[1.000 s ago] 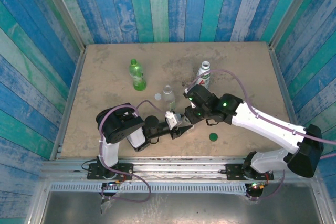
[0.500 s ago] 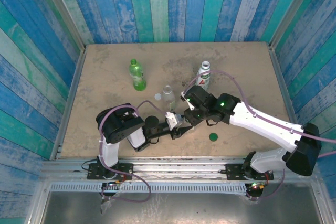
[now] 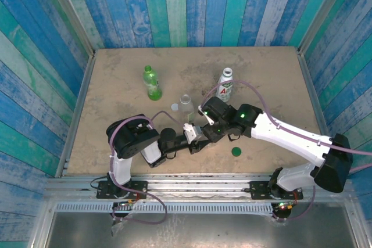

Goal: Screw on the bottle caps

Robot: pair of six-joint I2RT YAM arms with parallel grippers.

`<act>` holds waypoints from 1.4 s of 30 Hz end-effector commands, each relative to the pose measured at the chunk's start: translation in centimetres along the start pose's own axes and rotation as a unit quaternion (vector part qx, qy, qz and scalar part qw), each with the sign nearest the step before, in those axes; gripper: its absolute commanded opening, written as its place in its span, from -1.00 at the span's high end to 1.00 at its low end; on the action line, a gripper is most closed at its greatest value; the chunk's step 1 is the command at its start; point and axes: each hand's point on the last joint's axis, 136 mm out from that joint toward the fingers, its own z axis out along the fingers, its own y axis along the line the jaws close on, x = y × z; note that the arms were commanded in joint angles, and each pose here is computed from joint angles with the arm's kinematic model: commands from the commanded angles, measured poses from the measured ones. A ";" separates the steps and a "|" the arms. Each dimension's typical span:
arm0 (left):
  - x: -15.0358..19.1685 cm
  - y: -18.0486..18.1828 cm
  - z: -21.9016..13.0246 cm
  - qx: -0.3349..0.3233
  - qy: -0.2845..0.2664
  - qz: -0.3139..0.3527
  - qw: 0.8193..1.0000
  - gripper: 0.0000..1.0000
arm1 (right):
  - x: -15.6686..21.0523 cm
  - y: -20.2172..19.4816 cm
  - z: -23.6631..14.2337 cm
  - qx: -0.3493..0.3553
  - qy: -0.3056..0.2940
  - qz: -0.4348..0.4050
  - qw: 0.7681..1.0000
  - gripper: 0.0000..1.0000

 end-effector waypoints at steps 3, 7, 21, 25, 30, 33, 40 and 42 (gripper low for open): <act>-1.8 0.1 0.2 0.001 -0.026 0.017 1.000 -0.10 | -1.3 0.3 -2.8 -0.013 -0.042 0.003 0.999 -0.47; -1.7 0.0 0.1 0.002 -0.025 0.018 1.000 -0.10 | -1.8 -0.1 -3.8 -0.013 -0.069 0.019 0.997 -0.52; -1.5 -0.2 0.2 0.008 -0.018 0.022 1.000 -0.10 | -1.1 -2.7 -1.7 -0.016 -0.060 0.094 0.994 0.25; -1.4 -0.2 0.2 0.008 -0.017 0.022 1.000 -0.10 | -0.3 -2.1 -0.7 -0.033 -0.037 0.088 0.995 0.26; -1.5 -0.1 0.3 0.006 -0.017 0.022 1.000 -0.10 | 0.3 -1.9 -0.2 -0.040 -0.029 0.089 0.995 0.26; -1.4 -0.1 0.3 0.007 -0.017 0.020 1.000 -0.10 | 0.9 -2.0 0.3 -0.042 -0.018 0.091 0.995 0.33; -1.3 -0.1 0.4 0.007 -0.014 0.018 1.000 -0.11 | 3.0 -0.9 0.7 -0.082 0.011 0.111 0.990 0.52; -1.4 -0.1 0.4 0.007 -0.016 0.018 1.000 -0.12 | 3.5 0.0 0.4 -0.111 0.019 0.109 0.988 0.52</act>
